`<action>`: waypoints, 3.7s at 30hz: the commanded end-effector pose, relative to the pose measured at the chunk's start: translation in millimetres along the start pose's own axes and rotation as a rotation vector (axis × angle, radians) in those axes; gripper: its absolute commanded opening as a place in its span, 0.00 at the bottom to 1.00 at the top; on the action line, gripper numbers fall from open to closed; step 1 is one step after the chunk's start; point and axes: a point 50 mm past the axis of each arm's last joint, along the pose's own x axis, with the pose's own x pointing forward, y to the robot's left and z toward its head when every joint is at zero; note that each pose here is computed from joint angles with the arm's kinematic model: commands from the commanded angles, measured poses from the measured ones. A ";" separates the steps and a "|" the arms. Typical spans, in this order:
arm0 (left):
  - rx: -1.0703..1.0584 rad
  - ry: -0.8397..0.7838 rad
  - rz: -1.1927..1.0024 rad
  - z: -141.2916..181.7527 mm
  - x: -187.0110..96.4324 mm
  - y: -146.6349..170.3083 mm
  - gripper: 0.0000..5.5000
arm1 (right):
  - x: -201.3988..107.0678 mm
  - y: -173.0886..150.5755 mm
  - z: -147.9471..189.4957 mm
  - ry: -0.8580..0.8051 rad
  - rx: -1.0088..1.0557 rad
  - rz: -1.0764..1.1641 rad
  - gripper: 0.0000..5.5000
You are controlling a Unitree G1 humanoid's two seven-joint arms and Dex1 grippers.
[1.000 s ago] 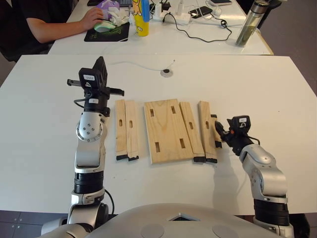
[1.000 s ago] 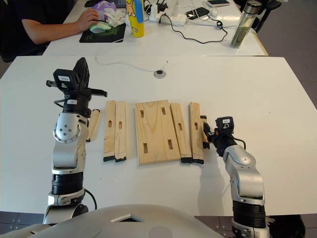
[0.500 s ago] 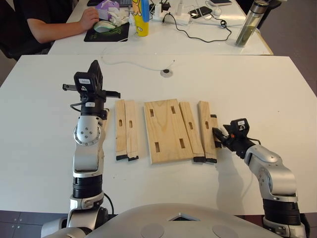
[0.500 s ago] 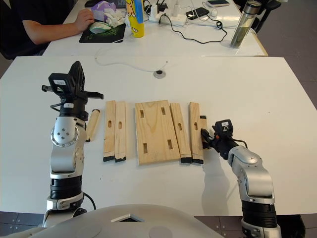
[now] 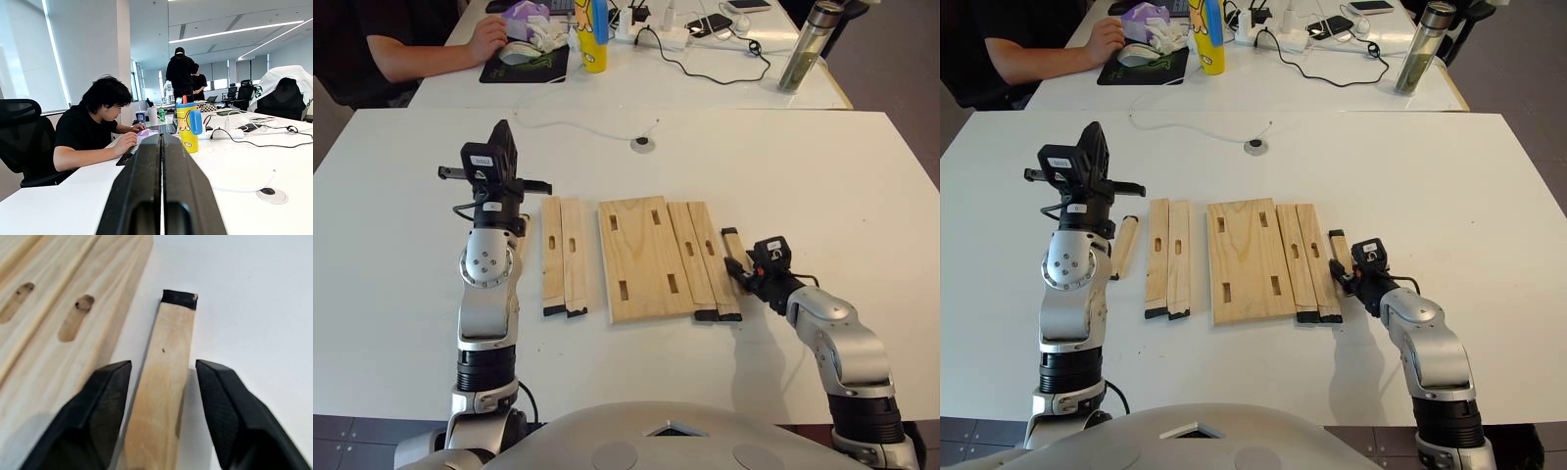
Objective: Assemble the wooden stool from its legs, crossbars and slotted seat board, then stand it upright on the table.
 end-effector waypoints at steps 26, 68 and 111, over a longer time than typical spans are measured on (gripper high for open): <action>-0.932 0.245 -0.500 18.0 23.4 -37.4 0.39 | 14.0 38.3 109.4 -0.693 -0.027 0.222 0.24; -1.026 0.491 -0.722 11.3 13.7 -54.1 0.09 | 11.0 92.3 89.1 -0.662 -0.076 0.535 0.24; -0.680 0.576 0.050 -15.0 -55.5 2.0 0.08 | 31.6 35.9 51.6 -0.496 0.030 0.114 0.36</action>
